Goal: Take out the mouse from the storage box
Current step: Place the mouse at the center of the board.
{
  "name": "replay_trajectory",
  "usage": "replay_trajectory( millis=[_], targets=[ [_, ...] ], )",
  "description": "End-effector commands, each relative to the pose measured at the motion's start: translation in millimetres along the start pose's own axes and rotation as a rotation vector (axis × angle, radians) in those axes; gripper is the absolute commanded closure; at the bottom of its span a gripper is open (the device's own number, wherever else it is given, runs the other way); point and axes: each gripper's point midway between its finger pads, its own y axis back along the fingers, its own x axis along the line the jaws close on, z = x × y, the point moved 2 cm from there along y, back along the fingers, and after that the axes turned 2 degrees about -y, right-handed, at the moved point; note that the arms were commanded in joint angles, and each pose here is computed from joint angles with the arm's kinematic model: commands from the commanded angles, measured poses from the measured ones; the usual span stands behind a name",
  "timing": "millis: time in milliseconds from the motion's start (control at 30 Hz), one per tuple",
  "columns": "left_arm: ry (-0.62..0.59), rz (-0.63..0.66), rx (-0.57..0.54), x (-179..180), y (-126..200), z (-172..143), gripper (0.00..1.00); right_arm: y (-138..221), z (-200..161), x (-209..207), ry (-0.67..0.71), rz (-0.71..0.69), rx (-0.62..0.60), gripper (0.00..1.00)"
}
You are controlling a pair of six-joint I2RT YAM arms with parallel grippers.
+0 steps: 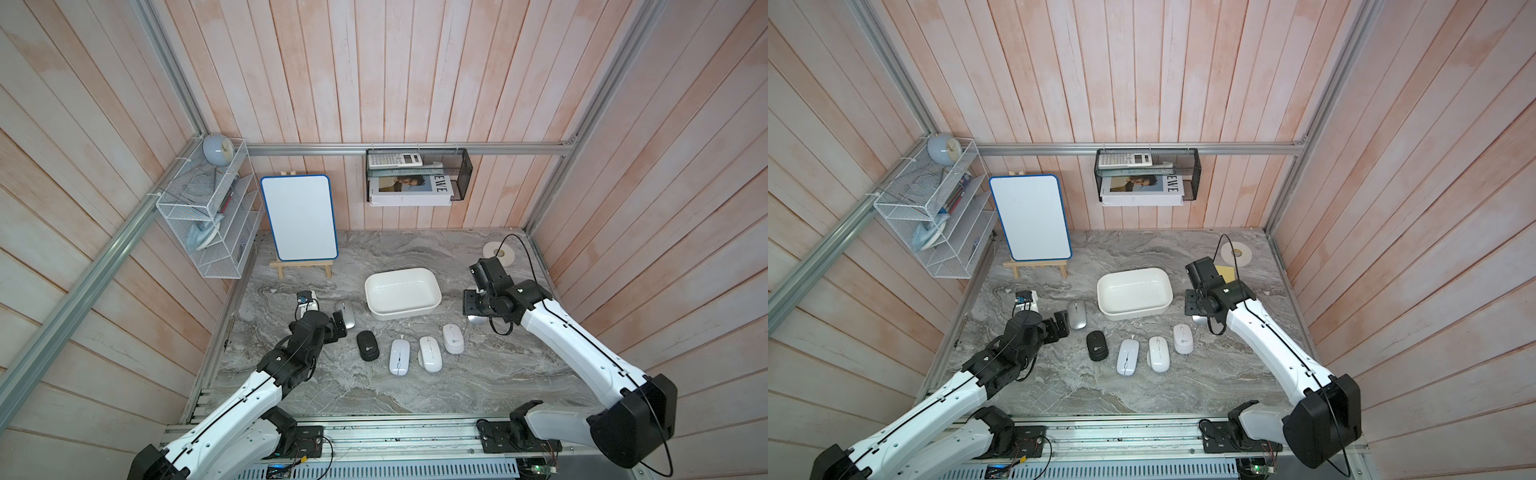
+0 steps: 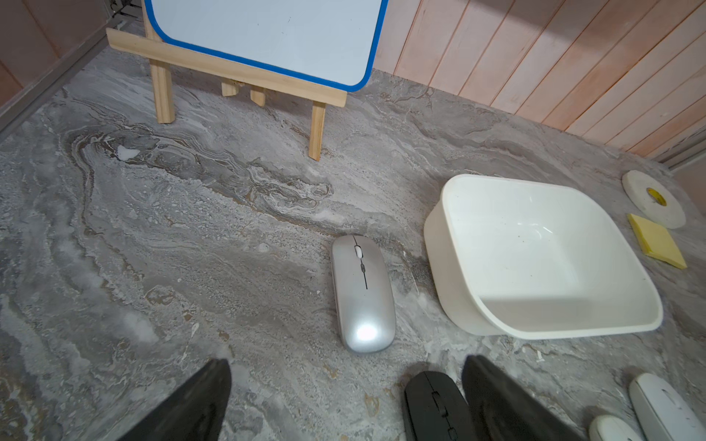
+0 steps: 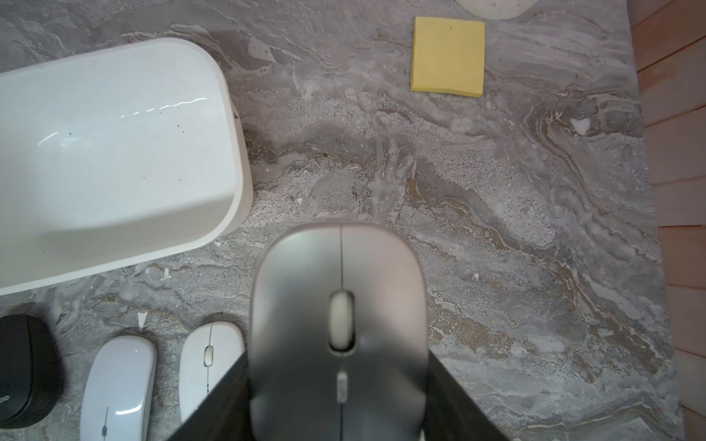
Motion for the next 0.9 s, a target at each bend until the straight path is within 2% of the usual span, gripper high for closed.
replay_trajectory(
  millis=[0,400,633,867],
  targets=[
    [-0.011,0.010,-0.039,2,1,5,0.00,-17,5,-1,-0.064,0.042,-0.011,0.45],
    [-0.012,0.036,-0.061,7,1,6,0.00,-81,44,-7,-0.115,0.025,0.061,0.46],
    [-0.017,0.042,-0.065,7,-1,6,0.00,-125,47,-4,-0.093,-0.002,0.229,0.46],
    [-0.023,0.047,-0.060,7,-4,5,0.00,-155,42,3,-0.093,0.005,0.287,0.45]
  ],
)
